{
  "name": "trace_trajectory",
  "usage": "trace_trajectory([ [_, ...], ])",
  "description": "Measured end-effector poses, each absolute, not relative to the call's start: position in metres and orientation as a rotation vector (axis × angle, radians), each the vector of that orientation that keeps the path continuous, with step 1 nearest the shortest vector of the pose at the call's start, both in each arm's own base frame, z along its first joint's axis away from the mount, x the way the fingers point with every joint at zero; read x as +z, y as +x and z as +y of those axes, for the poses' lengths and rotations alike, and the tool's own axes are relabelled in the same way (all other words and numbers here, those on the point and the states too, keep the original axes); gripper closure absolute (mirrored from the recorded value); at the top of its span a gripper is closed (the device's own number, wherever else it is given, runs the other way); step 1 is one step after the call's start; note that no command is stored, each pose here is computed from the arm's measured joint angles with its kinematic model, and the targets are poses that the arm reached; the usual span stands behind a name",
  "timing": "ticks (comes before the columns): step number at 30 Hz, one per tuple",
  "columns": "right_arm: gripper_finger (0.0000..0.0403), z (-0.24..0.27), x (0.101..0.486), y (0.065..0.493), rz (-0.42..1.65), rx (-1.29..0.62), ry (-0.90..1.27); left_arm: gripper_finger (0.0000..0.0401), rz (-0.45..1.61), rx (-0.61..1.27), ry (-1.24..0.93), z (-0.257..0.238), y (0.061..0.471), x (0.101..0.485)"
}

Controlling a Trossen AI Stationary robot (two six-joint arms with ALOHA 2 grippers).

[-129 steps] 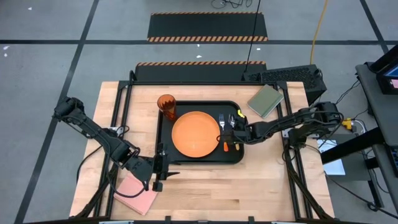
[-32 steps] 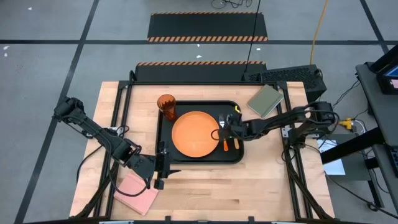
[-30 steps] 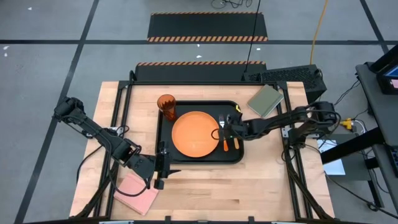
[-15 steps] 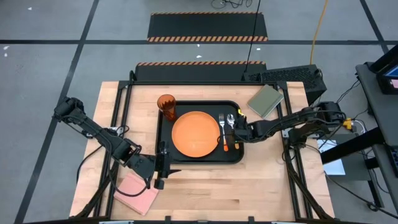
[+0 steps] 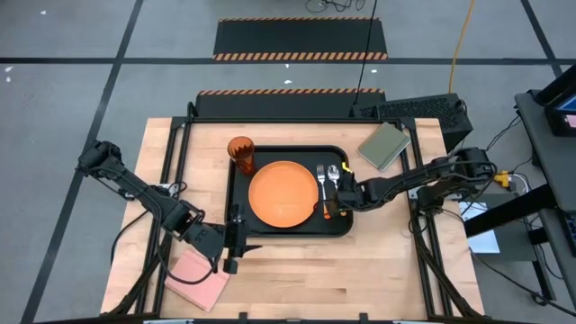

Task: Pick and place plate/cup/fork/spoon on tray
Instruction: Put the orange spoon on the black tray to the right side of the orange fork

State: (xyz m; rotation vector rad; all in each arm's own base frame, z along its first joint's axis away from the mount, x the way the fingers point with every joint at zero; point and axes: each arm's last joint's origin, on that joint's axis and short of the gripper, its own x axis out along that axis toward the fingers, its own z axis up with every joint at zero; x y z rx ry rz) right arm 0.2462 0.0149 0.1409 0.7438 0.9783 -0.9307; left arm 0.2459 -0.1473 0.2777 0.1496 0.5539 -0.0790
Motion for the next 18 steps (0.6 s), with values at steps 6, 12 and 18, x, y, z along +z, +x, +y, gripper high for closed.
trace_trajectory([
  [6,0.0312,0.0155,0.141,0.2474,0.968,-0.922,0.749,0.0252,0.554,-0.079,0.15,-0.1473,0.2459,0.2777],
  [12,0.0312,0.0178,0.1406,0.2478,0.967,-0.916,0.748,0.0252,0.554,-0.079,0.151,-0.1473,0.246,0.2777],
  [18,0.0312,0.0213,0.1407,0.2478,0.963,-0.91,0.749,0.0252,0.554,-0.079,0.151,-0.1473,0.2459,0.2777],
])
